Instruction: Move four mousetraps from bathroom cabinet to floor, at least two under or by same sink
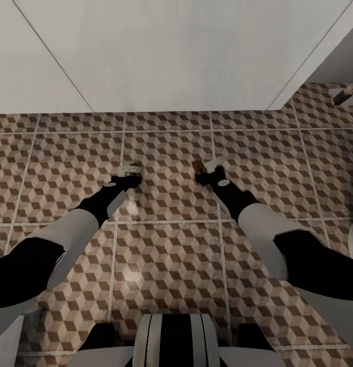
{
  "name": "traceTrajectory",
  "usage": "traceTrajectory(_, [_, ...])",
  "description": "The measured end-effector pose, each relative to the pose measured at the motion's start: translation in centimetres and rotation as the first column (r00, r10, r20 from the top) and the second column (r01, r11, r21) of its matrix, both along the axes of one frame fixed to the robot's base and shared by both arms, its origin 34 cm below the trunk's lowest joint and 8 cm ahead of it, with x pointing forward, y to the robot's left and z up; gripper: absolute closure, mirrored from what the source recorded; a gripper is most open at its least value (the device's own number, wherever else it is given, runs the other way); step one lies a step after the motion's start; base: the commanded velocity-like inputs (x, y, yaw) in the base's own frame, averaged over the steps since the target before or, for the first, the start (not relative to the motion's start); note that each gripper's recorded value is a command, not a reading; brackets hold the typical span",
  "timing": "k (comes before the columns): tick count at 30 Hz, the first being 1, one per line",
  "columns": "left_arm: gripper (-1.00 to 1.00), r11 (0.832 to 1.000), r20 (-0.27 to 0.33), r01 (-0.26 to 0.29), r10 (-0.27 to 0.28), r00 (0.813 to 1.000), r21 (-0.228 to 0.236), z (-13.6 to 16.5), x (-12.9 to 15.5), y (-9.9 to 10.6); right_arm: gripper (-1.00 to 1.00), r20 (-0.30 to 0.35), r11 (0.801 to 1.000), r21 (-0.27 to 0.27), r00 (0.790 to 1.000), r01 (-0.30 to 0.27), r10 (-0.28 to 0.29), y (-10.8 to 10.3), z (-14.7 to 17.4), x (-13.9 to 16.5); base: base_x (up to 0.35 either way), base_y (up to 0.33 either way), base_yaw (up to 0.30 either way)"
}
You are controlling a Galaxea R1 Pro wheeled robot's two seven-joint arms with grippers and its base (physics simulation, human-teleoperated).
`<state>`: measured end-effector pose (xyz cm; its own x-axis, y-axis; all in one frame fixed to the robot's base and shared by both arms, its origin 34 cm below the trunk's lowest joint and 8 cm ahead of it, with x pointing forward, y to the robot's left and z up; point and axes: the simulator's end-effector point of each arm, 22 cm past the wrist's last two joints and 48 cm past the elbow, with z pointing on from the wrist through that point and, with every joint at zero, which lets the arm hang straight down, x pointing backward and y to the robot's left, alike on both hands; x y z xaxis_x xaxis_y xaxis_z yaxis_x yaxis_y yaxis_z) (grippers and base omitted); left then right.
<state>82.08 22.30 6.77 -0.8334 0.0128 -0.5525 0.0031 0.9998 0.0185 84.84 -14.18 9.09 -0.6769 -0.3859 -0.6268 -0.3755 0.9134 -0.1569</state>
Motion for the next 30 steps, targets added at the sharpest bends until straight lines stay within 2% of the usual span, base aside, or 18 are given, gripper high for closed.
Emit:
traceTrajectory(12, [1.0,1.0,-0.009,-0.001,0.001,1.0,0.003,-0.26,-0.34,0.11,1.0,0.008,1.0,0.003,1.0,-0.001,0.001,0.08,0.12,0.12,0.024,0.0,0.0])
traceTrajectory(30, [1.0,1.0,-0.013,-0.001,0.001,1.0,0.004,-0.35,-0.48,0.18,1.0,0.008,1.0,0.003,1.0,-0.001,0.001,0.07,0.14,0.13,0.171,0.0,0.0])
